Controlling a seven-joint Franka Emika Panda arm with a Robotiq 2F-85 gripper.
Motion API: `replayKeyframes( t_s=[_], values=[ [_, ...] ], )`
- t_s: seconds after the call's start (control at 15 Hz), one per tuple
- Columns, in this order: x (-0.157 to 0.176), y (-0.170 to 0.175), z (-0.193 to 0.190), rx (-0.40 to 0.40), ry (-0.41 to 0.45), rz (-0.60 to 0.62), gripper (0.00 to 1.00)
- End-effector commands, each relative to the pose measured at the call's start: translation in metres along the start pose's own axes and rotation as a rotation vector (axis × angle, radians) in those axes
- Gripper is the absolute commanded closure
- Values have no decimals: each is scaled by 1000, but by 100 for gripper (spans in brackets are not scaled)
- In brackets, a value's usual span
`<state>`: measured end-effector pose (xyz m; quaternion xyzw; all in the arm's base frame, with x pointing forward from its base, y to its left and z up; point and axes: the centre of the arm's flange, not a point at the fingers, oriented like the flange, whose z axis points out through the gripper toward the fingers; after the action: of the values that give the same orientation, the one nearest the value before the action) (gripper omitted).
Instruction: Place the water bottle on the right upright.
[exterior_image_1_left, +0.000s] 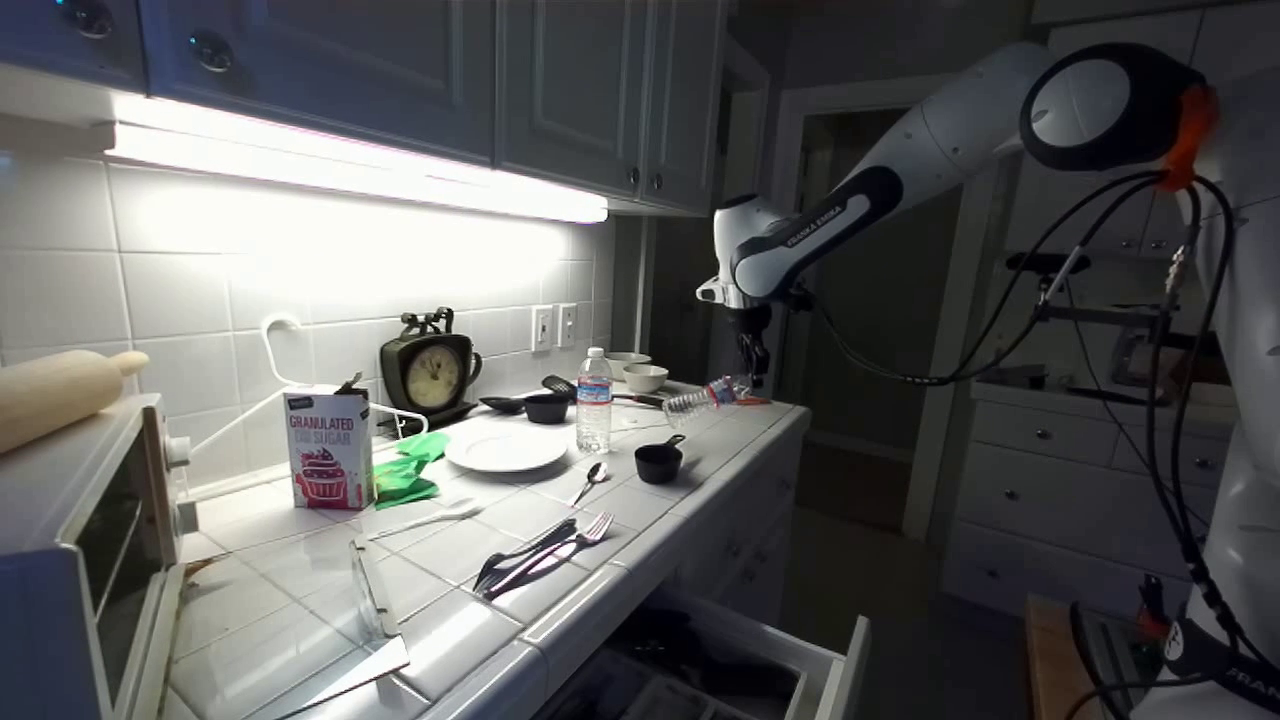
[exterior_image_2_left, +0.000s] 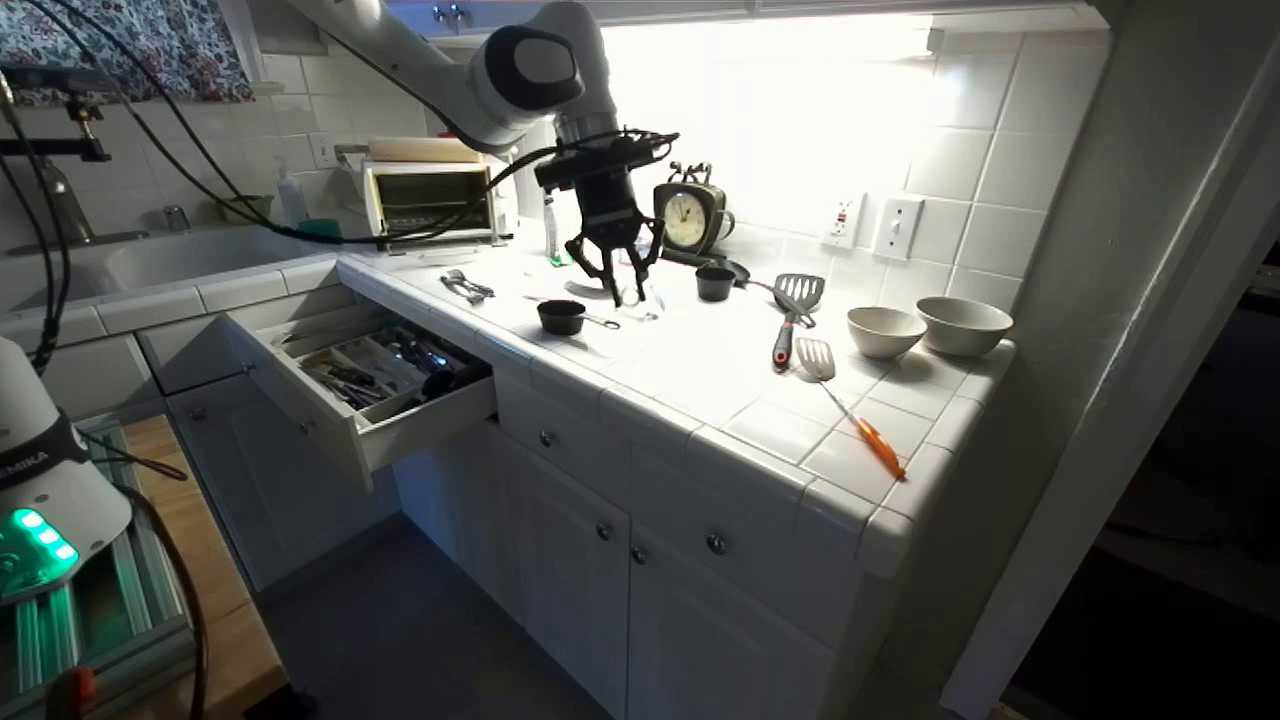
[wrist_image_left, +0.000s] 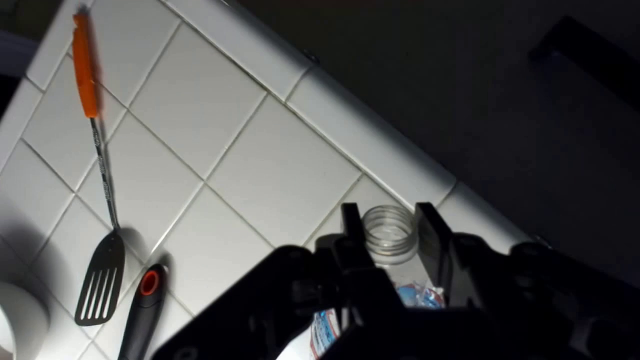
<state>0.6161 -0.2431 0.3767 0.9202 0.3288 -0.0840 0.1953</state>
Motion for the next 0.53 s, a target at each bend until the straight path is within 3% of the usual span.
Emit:
replayKeyframes(
  t_s=[0.0,0.47],
  values=[
    [6,5,-12,-64,-133,-123,92],
    [19,1,-16,-147,-248,-394,92]
  ],
)
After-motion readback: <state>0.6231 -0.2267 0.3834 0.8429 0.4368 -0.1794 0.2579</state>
